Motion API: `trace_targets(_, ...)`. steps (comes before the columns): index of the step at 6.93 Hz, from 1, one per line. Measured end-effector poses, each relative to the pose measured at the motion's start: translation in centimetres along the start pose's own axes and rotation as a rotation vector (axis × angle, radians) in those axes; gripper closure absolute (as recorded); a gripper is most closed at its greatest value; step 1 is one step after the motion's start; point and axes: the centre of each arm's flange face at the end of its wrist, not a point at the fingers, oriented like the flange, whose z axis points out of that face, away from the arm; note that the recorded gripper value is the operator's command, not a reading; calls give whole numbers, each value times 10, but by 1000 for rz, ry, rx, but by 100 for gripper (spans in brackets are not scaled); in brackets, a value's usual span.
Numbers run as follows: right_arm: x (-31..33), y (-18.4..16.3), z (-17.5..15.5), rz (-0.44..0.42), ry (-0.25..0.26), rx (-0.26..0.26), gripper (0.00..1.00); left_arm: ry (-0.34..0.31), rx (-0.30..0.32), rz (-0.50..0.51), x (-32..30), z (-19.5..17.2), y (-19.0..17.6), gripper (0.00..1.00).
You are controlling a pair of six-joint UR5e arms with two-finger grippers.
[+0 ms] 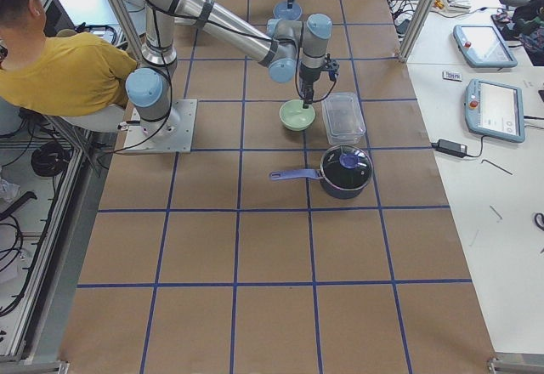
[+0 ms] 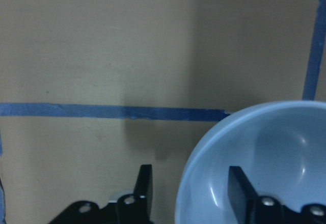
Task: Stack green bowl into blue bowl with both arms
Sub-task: 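Lower left gripper onto blue bowl rim while right gripper grasps green bowl rim, then slide blue bowl to table center with left gripper while right gripper lifts green bowl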
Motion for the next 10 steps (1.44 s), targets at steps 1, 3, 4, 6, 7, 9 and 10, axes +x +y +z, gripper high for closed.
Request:
trace_targets(1,-1,6,10,3,-3,-22,6,31,-19,-40,18,-10,-3,100)
trace_targets(3,-2,12,21,4,-5,-37,64,70,-41,-143,91,-15,0,100)
trace_targets(4,-3,12,24,-1,-4,-37,85,69,-36,-165,140,-11,11,100)
trace_targets(6,-3,12,26,-2,-3,-38,100,75,-11,-142,213,7,33,100)
trace_targets(7,-2,12,26,1,-3,-38,100,93,-4,-133,231,18,37,100)
trace_targets(9,0,9,19,7,3,-18,100,112,3,-126,243,29,38,100)
trace_targets(10,1,8,14,15,7,-7,100,110,-2,-124,244,33,39,100)
